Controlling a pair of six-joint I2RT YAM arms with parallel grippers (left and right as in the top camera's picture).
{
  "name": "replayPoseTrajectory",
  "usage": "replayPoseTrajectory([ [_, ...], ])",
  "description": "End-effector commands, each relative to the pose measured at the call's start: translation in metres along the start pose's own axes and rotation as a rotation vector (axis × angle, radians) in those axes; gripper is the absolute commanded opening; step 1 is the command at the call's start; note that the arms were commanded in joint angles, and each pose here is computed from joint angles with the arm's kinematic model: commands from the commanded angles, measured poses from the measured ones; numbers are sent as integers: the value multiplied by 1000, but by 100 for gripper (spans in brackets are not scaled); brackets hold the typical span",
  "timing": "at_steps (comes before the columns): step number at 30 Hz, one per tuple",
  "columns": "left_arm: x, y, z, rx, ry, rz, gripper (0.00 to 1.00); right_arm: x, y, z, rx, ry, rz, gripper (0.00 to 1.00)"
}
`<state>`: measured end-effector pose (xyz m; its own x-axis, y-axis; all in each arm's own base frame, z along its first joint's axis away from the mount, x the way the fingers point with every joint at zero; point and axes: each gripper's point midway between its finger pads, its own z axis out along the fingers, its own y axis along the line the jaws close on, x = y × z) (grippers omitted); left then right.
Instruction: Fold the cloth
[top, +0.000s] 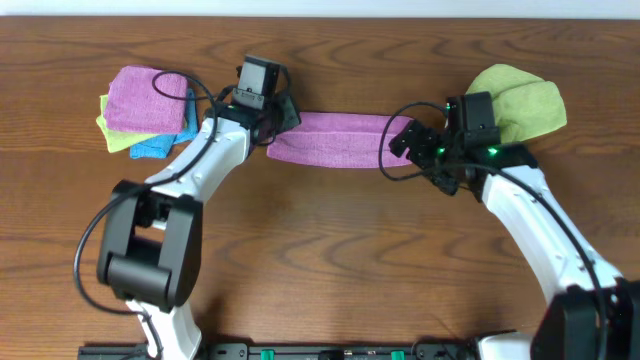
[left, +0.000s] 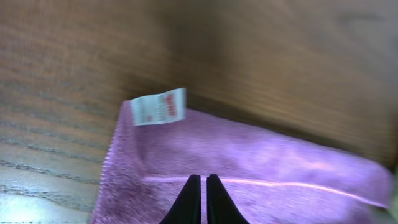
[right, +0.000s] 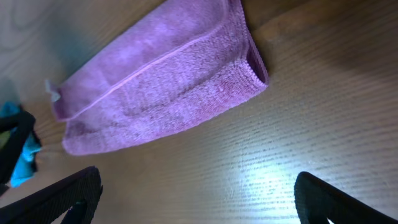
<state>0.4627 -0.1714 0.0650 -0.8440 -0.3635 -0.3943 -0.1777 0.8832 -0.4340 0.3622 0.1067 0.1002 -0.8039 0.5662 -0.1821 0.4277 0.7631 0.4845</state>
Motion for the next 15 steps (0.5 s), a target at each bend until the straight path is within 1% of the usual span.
replayPoseTrajectory([
  [1,6,17,20,-59,18,-35,6,0,-3,14,13,21,33,99],
  [5,14,26,32,-83,42,-42,6,0,-7,26,25,31,42,99],
  [15,10,30,41,-96,14,-39,6,1,-17,52,55,58,63,99],
])
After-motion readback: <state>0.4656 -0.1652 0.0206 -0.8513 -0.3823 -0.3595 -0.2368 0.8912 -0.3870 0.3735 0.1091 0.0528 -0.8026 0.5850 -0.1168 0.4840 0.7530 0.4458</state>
